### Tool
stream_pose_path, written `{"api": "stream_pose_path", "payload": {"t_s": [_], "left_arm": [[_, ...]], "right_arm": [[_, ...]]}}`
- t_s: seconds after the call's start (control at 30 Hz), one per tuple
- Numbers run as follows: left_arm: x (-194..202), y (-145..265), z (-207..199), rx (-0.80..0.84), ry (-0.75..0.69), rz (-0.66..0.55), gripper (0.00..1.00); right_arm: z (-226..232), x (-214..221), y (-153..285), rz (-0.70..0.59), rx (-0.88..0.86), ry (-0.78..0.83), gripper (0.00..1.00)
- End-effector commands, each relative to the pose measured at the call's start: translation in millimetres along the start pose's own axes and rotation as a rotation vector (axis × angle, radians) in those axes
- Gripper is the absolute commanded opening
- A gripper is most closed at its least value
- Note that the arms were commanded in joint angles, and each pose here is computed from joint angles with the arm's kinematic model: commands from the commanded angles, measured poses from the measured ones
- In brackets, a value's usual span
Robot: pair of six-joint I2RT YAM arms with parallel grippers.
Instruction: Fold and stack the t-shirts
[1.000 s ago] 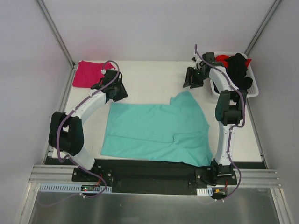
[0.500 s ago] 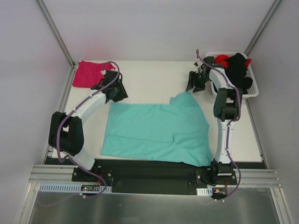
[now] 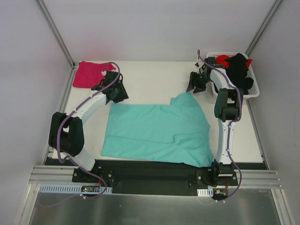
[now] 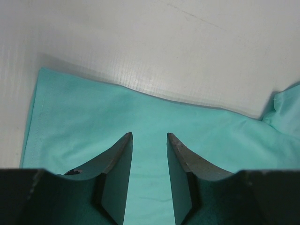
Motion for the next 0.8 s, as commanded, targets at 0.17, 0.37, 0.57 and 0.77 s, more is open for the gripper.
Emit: {"api": "stream_pose_path", "payload": {"t_s": [0.17,0.37,0.57,0.77], "left_arm": [[-4,13,-7,0.046,-0.009,-0.022,0.35],[-3,14,-5,0.042,-0.014,-0.022,0.35],[-4,17,-3,0.04,-0.018,-0.035,0.35],[-2,14,-2,0.036,-0.014,-0.026,0.35]], "right_arm": [[14,-4,1,0.008,-0.037,-0.003,0.54],[25,-8,-4,0.012,-0.053,0.001,0.53],[30,-8,-9,0.018,-0.054,0.005,0.51],[24,-3,-8,0.039,-0.023,0.001,0.31]]}}
Point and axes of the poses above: each gripper's point midway between its finger pads, its own y axis back along the fingers, its own z axis along the line the jaws close on, x = y × z, the point moved 5 cm from there along y, back along the fingers, and after that the axes turned 9 degrees about y, right-handed, at the moved point
